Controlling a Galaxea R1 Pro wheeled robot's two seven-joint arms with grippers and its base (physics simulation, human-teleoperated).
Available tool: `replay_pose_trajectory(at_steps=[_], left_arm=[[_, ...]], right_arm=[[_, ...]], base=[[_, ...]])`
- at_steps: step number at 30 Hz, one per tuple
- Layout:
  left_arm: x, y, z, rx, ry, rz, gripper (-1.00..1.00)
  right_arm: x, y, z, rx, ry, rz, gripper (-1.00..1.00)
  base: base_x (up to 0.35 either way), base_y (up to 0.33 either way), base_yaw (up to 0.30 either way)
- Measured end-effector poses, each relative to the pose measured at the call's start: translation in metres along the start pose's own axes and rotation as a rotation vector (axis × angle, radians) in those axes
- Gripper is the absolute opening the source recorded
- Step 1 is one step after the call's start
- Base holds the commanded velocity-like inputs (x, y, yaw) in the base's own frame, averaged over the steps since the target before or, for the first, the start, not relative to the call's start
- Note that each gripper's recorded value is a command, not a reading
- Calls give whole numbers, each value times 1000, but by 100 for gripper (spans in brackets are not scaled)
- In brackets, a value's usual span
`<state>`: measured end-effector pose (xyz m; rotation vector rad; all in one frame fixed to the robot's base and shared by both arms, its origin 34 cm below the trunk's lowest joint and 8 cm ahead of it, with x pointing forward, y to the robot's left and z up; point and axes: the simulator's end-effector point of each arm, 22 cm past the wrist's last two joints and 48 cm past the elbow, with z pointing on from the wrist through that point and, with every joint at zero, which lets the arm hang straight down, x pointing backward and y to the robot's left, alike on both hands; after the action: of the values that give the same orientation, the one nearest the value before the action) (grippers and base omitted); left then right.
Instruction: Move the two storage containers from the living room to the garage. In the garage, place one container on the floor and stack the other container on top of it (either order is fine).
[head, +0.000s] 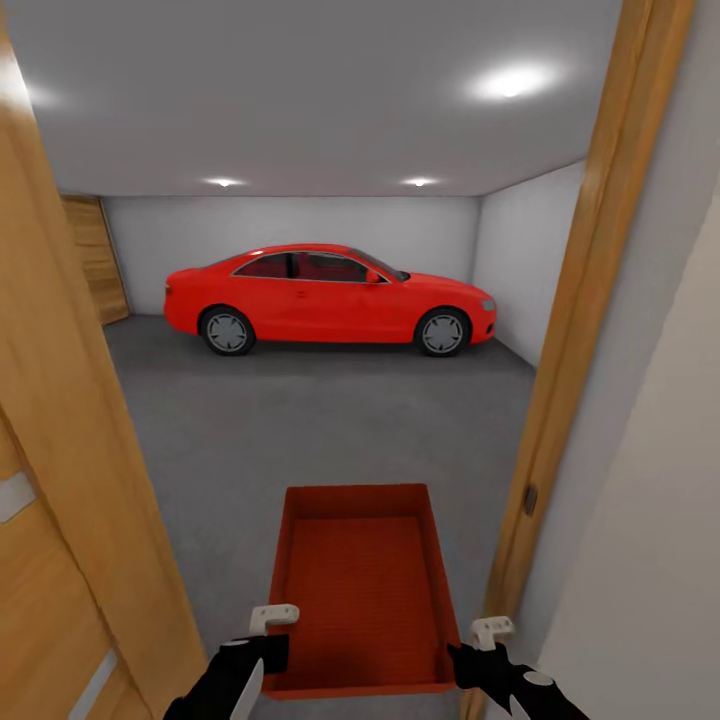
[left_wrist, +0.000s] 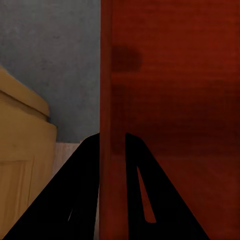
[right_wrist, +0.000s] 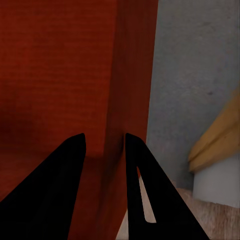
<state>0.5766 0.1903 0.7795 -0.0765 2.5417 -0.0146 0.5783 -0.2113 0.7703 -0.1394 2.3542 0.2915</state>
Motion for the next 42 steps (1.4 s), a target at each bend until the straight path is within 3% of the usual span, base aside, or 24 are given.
replay_pose_trajectory(at_steps=[8,28,32,42], left_arm=[[-2,-1,1,1,0,5,-100],[-4,-2,1,3,1,10,-100],[3,1,0,0,4,-4,-100],[-4,-2,1,2,1,10,-100]], right_arm=[[0,-1,0,2,-1,4,-100],[-1,-2,0,4,-2,9,-100],[1,1,0,-1,3,-4,-100],[-1,-2,0,4,-2,9,-100]], base=[[281,0,0],[25,40,0],[224,0,0],[126,0,0]])
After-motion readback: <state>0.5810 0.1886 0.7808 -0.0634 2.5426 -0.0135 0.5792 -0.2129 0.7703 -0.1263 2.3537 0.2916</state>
